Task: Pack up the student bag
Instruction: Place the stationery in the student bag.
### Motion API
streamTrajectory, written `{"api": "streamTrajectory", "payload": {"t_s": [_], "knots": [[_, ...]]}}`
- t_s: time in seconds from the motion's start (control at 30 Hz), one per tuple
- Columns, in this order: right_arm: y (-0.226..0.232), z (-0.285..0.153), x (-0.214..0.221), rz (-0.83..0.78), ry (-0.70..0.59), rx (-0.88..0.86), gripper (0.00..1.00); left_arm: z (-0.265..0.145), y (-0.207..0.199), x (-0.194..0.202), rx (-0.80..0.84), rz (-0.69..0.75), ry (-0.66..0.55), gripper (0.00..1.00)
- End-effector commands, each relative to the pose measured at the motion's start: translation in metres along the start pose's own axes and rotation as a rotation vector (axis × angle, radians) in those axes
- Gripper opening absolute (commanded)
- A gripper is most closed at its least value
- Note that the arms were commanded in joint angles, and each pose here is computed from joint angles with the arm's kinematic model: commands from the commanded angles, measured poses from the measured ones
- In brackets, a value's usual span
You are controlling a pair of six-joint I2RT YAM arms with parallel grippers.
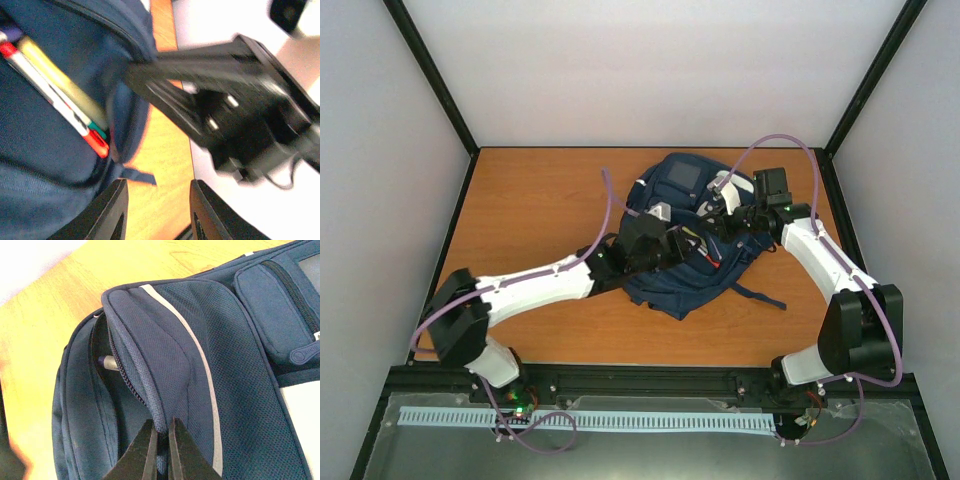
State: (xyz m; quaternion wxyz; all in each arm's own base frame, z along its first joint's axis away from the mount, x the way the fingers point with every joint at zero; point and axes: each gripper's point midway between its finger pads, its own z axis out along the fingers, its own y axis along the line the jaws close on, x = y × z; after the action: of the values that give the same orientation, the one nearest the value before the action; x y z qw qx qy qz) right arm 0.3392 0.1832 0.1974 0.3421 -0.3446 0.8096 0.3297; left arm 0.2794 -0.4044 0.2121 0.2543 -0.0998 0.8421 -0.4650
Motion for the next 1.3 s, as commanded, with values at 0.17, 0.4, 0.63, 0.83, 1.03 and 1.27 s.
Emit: {"api": "streamTrajectory", "payload": {"t_s": [0.17, 0.4, 0.63, 0.83, 1.03, 1.27], "knots": [[-0.005, -0.005, -0.009, -0.052, -0.021, 0.002, 0.03, -0.091, 0.019, -0.002, -0.196, 0.472, -0.044, 0.52], [0.009, -0.009, -0.015, -0.056, -0.036, -0.044, 0.03, -0.155, 0.052, -0.045, -0.333, 0.471, -0.218, 0.66], [0.031, -0.008, -0.006, -0.066, 0.032, -0.133, 0.3, -0.172, 0.064, -0.075, -0.352, 0.411, -0.248, 0.82], [0.025, -0.029, -0.022, -0.041, 0.005, -0.088, 0.43, -0.152, 0.062, -0.091, -0.284, 0.355, -0.18, 0.84], [-0.053, -0.053, -0.004, 0.136, 0.012, 0.234, 0.82, -0.118, 0.074, -0.121, -0.21, 0.279, -0.136, 0.87], [-0.107, -0.078, 0.04, 0.331, 0.051, 0.334, 1.0, -0.07, 0.077, -0.131, -0.121, 0.248, -0.059, 0.87]]}}
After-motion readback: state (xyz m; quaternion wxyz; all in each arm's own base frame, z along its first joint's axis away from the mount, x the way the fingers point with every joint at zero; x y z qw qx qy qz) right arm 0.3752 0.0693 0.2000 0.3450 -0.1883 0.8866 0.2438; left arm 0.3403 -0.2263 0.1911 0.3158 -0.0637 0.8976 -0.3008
